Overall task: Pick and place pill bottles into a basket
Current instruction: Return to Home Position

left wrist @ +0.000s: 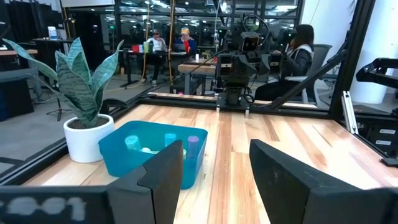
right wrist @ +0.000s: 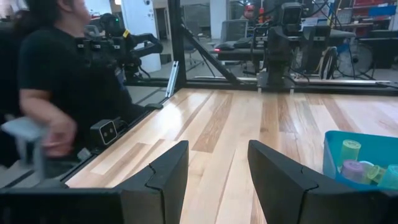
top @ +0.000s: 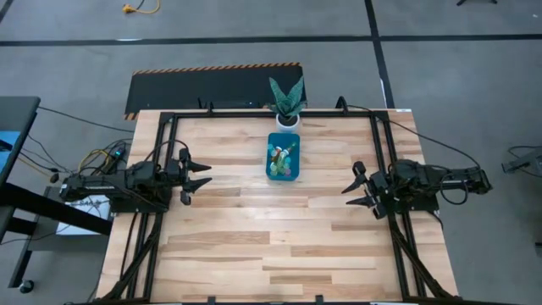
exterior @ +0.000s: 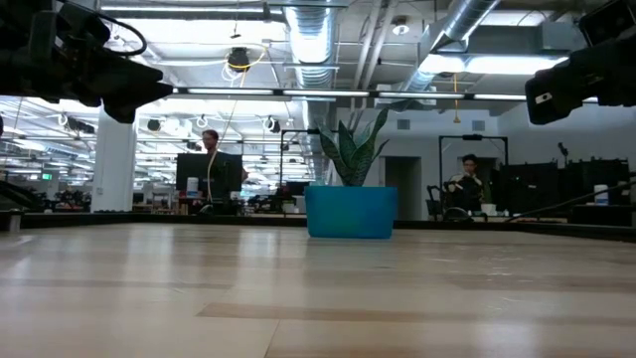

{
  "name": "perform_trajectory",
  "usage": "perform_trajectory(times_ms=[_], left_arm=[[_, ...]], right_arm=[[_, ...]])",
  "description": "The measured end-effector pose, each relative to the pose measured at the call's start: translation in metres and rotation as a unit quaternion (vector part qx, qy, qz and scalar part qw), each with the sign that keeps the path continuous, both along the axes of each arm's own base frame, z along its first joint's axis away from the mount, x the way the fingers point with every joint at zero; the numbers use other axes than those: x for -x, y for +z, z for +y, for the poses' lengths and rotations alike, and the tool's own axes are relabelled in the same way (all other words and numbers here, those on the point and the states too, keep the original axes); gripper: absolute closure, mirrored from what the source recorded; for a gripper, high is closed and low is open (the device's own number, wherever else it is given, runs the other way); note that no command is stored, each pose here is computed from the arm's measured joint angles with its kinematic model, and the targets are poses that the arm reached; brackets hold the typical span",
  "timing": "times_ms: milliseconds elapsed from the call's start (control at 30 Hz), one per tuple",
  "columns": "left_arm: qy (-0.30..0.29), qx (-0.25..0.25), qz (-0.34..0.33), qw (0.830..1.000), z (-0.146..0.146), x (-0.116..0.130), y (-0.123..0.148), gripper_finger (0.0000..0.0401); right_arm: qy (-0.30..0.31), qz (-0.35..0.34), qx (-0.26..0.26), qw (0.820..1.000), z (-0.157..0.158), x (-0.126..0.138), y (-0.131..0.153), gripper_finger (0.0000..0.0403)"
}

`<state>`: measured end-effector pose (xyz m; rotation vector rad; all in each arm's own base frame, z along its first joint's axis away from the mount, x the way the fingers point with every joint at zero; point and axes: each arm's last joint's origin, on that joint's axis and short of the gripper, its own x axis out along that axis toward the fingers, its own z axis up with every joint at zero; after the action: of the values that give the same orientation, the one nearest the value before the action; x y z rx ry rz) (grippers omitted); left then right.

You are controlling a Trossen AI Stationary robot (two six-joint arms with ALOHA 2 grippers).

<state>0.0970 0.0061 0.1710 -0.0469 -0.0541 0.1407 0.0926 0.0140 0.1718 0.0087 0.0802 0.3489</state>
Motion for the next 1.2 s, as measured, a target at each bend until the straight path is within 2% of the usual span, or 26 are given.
perform_trajectory(times_ms=[1200], left_arm=[[0.001,-0.011,0.003,1.000,0.0000,-0.0001,-0.0005,0.0226]], right_arm=[[0.000,0.001,0.000,1.000,0.0000,0.0000,-0.0003,0.0244]])
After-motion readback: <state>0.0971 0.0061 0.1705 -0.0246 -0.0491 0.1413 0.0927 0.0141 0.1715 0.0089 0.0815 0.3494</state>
